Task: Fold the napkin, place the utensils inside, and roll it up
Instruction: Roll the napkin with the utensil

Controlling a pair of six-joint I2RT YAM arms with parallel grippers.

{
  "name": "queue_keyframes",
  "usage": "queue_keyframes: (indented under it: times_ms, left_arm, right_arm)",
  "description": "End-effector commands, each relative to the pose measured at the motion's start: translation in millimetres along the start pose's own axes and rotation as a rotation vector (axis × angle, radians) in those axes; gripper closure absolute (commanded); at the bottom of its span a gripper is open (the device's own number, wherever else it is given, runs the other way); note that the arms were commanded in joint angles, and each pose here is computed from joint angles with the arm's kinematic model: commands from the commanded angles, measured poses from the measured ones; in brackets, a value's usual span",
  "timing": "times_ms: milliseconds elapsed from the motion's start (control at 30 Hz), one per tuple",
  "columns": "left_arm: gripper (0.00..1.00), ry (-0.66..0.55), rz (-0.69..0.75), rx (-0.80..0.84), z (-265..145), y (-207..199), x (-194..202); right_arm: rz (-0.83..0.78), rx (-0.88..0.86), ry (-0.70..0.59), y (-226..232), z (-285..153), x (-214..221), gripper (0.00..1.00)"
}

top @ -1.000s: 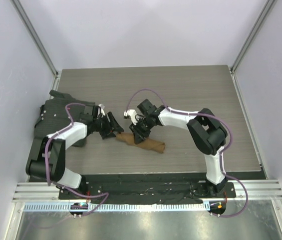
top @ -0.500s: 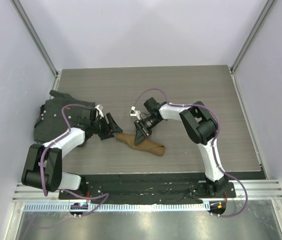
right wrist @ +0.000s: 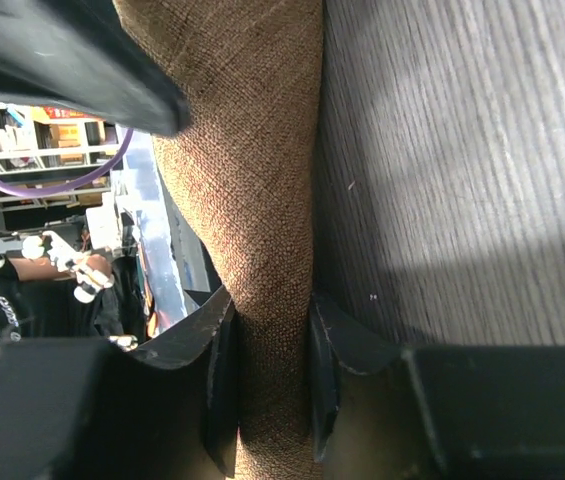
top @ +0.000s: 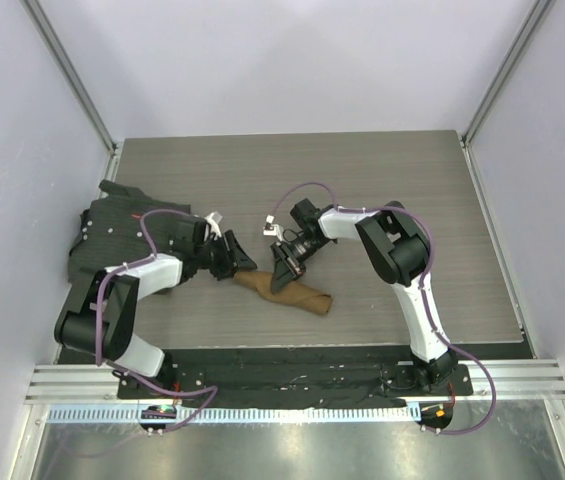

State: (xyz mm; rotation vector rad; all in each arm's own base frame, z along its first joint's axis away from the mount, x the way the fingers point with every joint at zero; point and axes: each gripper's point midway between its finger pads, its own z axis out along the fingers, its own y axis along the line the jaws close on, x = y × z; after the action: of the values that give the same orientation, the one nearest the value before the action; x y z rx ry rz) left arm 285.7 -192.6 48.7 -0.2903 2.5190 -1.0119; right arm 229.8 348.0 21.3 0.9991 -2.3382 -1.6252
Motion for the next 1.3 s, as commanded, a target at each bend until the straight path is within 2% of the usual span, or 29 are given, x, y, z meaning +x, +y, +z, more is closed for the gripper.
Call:
queue_keyframes:
  times_ms: [0,33,133,233,500,733,967,1267]
  left_arm:
    - [0.55,0.012,0.004,0.091,8.8,-13.1,1.5]
    - [0.71,0.02,-0.005,0.087,10.7,-11.0,2.9]
    - [0.92,0.046,-0.02,0.066,15.4,-5.6,5.7]
    - [1.0,0.043,-0.021,0.032,15.8,-2.3,2.3]
    - [1.0,0.123,-0.044,-0.065,19.0,9.9,6.3]
    - [1.0,0.166,-0.055,-0.112,22.6,14.2,4.7]
    - [1.0,0.187,-0.058,-0.135,25.7,16.5,2.8]
    - [1.0,0.189,-0.054,-0.14,27.2,15.1,-1.0]
  right_arm:
    - [0.041,0.137,0.029,-34.7,-1.0,9.0,0.64]
    - [0.037,0.147,0.024,-36.0,-2.8,7.4,0.6]
    - [0.022,0.177,0.003,-35.7,-11.5,0.0,0.52]
    - [-0.024,0.233,-0.025,-29.4,-23.2,-13.3,0.44]
    - [-0.186,0.539,-0.147,-10.5,-82.9,-44.2,0.25]
    - [-0.39,0.677,-0.244,10.3,-102.8,-57.8,0.08]
    - [-0.581,0.802,-0.233,16.5,-81.8,-60.1,0.01]
    - [-0.611,0.704,-0.176,19.2,-46.2,-57.5,0.0]
